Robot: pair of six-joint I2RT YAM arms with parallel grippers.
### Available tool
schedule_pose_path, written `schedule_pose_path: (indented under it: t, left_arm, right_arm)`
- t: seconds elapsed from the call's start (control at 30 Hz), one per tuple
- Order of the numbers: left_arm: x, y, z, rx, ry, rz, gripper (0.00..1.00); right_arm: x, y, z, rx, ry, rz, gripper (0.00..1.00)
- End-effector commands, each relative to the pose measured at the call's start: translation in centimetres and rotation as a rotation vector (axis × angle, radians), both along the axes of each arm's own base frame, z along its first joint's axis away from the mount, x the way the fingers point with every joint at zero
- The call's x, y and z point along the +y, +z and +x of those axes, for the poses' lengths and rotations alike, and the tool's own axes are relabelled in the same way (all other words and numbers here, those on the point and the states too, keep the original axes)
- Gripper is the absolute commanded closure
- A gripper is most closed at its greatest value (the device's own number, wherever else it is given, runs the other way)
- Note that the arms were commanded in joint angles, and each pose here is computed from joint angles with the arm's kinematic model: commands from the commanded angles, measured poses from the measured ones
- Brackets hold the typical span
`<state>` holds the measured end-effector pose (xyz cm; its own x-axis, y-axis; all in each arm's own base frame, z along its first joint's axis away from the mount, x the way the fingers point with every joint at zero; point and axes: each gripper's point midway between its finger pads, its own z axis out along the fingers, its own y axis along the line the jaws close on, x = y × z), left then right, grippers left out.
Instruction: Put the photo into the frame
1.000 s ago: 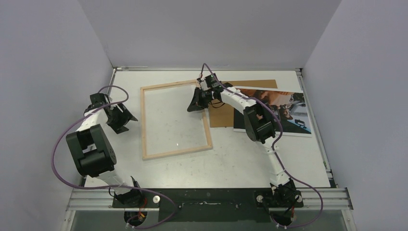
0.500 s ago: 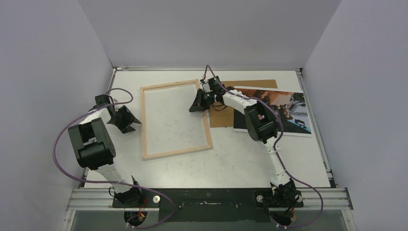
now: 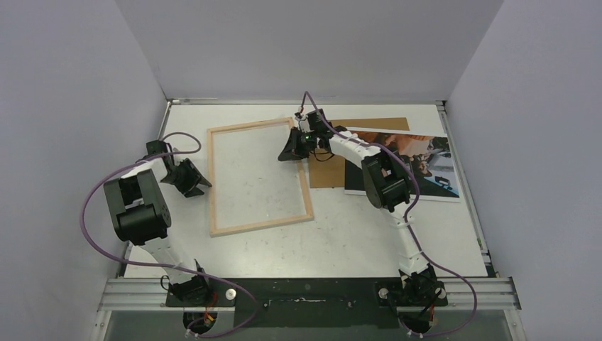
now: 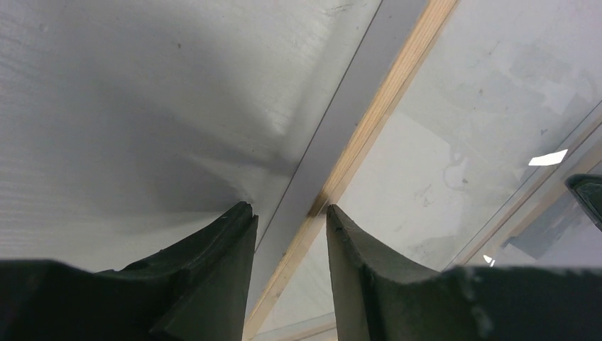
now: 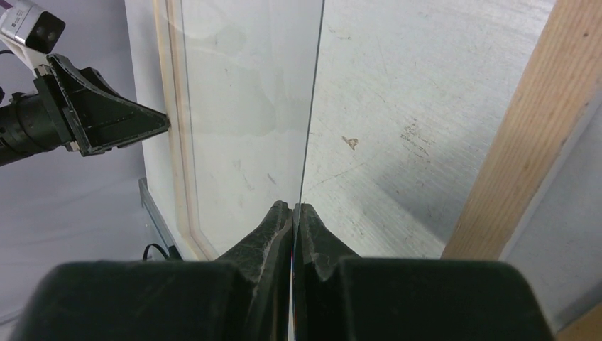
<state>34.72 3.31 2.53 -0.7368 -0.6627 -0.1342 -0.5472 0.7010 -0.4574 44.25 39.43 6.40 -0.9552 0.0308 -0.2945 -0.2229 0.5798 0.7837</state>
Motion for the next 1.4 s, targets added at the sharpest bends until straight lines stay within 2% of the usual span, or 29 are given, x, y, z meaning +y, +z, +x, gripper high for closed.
schedule_pose_path:
  t: [0.0,0.43,0.9,1.37]
  left_arm:
    - [0.4,0.7,1.5,-0.035,-0.031,0.022,0.61]
    - [0.2,0.5,1.7,-0.03,-0.047,0.0,0.59]
    - [0.1,0.2,1.8,-0.022,-0.048,-0.005,0.6]
    - [0.4,-0.5,1.8,0.012,-0.035,-0.001,0.71]
  right_arm:
    - [-0.2,5.4,1.6,-0.152,0.023,0.02,1.0]
    - [-0.5,5.3,1.3,-0.194,0.104,-0.023,1.0]
    - [0.5,8.9,1.1,-0.284,0.125,0.112,1.0]
    - [-0.6,11.0,-0.7,-0.314,0.137,0.109,1.0]
